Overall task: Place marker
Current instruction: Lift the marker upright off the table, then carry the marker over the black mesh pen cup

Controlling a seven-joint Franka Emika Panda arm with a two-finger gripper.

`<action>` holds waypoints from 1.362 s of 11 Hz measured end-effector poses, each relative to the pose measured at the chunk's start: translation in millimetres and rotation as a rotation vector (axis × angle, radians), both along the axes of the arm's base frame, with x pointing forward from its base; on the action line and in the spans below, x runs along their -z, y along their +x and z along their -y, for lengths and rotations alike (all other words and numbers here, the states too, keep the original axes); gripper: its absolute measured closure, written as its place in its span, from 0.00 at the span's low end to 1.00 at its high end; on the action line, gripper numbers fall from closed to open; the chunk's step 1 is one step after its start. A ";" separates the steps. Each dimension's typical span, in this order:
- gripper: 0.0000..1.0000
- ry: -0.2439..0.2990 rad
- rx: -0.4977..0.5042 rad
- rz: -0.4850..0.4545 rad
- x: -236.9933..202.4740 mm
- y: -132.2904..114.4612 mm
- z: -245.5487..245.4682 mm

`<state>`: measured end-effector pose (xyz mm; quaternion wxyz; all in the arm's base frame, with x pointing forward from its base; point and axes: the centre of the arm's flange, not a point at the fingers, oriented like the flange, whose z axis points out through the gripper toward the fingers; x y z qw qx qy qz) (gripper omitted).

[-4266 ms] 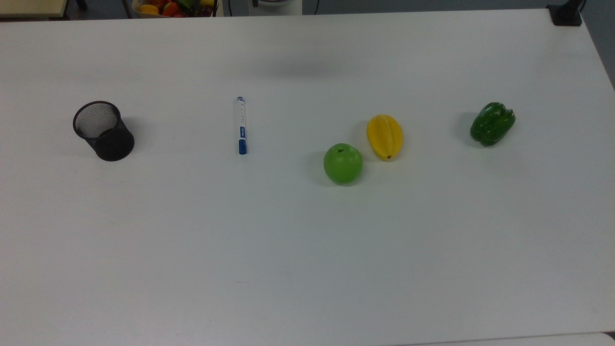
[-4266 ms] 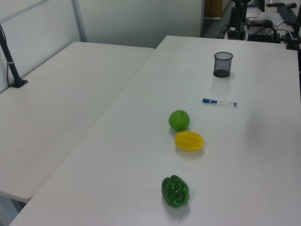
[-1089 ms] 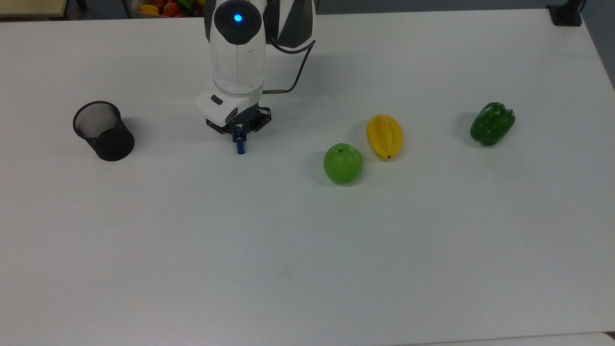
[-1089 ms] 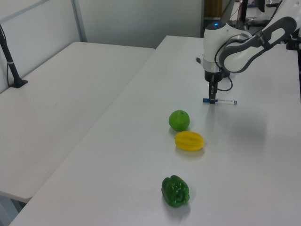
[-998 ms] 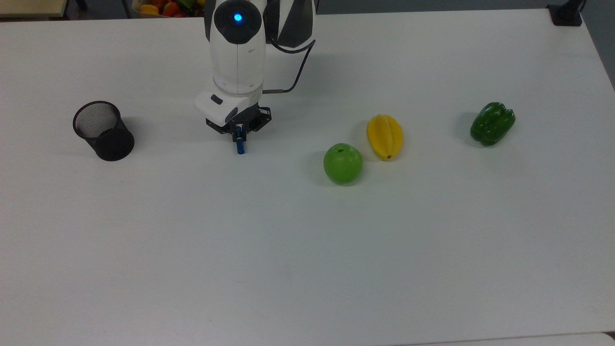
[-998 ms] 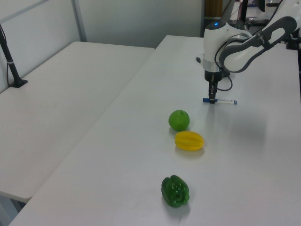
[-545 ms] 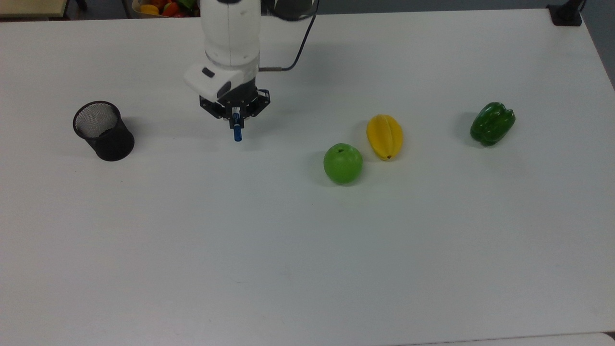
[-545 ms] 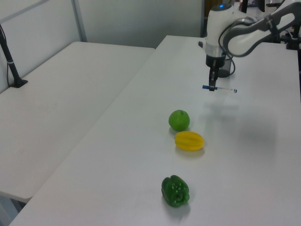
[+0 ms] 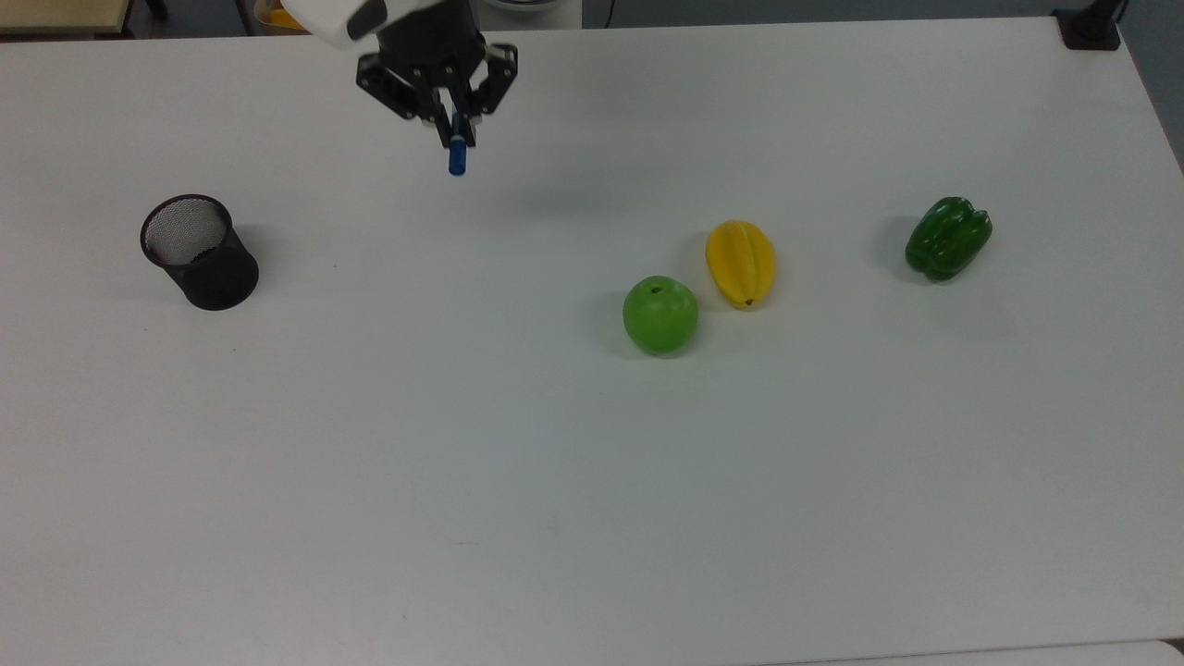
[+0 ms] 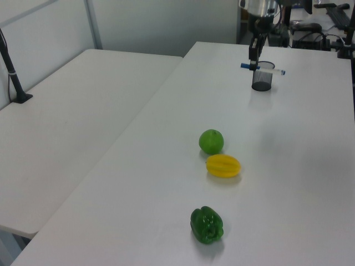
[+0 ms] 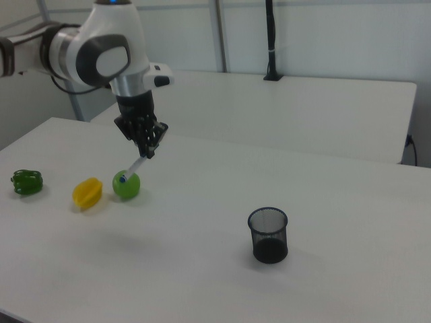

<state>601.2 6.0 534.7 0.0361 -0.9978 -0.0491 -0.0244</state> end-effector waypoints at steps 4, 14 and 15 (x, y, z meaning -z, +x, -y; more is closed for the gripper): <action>0.82 0.011 0.068 0.019 -41.6 -5.3 43.7; 0.82 -0.133 0.250 0.470 -28.1 4.0 201.6; 0.82 -0.153 0.262 0.507 -15.5 6.6 207.7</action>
